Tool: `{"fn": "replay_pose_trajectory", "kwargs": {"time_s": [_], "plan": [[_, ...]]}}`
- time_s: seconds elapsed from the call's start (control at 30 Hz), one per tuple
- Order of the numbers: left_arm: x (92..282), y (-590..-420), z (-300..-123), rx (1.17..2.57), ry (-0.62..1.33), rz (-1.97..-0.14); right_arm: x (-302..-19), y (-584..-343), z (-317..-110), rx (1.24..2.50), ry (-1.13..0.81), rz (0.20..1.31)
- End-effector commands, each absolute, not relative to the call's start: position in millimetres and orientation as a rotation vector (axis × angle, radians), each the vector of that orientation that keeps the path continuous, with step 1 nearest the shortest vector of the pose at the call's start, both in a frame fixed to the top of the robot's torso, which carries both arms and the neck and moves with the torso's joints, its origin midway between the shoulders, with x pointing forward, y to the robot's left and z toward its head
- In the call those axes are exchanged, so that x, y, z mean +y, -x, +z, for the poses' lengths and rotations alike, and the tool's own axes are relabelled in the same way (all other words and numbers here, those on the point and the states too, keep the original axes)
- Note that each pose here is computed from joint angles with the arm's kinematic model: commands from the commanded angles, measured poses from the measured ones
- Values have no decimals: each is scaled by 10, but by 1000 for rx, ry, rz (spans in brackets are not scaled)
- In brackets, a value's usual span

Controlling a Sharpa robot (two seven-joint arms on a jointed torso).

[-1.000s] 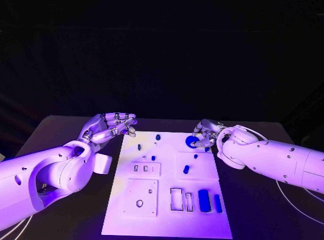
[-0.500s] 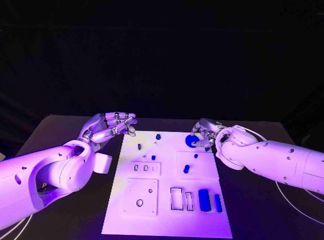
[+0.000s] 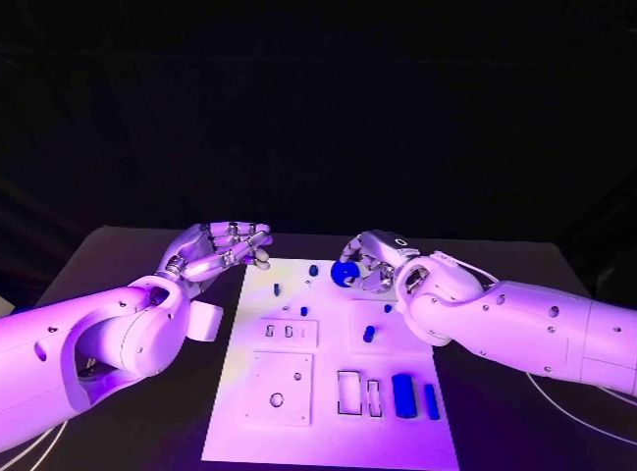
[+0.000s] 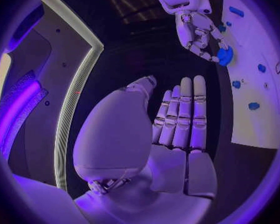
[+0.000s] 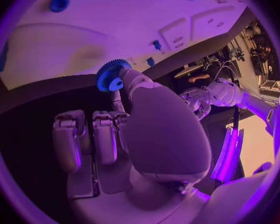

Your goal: Assemble the parts on the task board

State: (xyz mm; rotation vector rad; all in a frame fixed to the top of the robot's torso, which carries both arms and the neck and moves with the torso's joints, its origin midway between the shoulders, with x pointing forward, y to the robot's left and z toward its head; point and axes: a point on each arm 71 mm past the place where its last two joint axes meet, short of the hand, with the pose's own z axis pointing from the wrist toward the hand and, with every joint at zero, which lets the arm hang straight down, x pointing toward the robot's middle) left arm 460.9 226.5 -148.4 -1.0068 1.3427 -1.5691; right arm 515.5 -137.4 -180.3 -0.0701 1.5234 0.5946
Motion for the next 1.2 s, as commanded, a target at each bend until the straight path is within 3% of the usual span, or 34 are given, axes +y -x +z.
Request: {"fn": "replay_pose_trajectory", "kwargs": {"time_s": [0.03,0.5,1.2], "plan": [[2234,-4606,-1470,1347,998,-1595,-1184,-5110,-1748,1457,157,615],[2187,-4614,-1475,1353,996,-1604,-728,-5176,-1852,1484,204,623],[2165,-4620,-1477,1355,995,-1606,-609,-5260,-2064,1574,204,575]]}}
